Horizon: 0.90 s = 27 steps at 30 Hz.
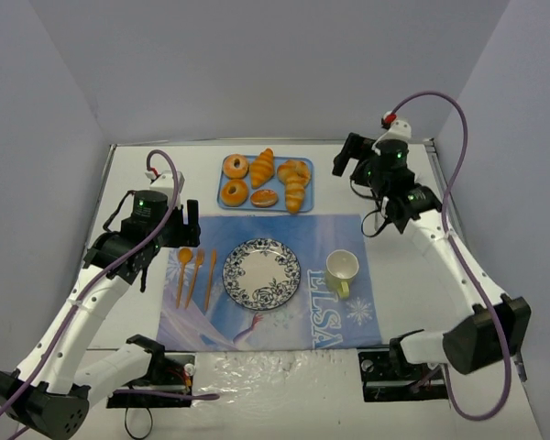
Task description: Place the bread
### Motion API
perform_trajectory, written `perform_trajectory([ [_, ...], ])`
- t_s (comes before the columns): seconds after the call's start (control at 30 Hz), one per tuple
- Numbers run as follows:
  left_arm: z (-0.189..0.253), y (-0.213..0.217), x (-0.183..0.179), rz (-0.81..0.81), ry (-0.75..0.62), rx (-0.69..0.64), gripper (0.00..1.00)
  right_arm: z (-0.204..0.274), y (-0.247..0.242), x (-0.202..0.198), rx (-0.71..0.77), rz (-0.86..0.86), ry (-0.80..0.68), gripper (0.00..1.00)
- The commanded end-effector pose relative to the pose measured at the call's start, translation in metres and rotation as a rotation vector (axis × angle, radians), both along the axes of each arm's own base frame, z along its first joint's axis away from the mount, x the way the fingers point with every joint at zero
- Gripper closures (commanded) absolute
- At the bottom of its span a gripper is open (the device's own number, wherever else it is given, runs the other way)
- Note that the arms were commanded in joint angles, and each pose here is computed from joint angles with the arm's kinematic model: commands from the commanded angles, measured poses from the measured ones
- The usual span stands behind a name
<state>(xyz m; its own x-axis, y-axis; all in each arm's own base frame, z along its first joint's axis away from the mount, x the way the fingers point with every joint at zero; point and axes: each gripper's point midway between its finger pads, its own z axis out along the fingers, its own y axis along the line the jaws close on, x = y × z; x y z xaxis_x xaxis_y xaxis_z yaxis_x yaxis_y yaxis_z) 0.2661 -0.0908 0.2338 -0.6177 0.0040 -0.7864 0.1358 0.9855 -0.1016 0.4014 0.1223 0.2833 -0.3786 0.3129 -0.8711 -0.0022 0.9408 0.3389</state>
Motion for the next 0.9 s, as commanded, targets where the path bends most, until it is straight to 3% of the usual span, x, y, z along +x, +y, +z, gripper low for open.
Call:
perform_trajectory([
  [0.0,0.019,-0.01,0.006,-0.024,-0.058,-0.042,0.31,-0.019,-0.052,0.047,-0.064,-0.121,0.07,0.0],
  [0.17,0.021,-0.011,0.006,-0.031,-0.062,-0.047,0.31,-0.056,-0.096,0.075,-0.142,-0.27,0.153,0.0],
  [0.33,0.024,-0.011,0.005,-0.035,-0.072,-0.049,0.31,-0.122,-0.126,0.092,-0.156,-0.333,0.293,0.0],
  [0.87,0.022,-0.011,0.005,-0.032,-0.067,-0.044,0.31,-0.206,-0.158,0.083,-0.234,-0.414,0.452,0.0],
])
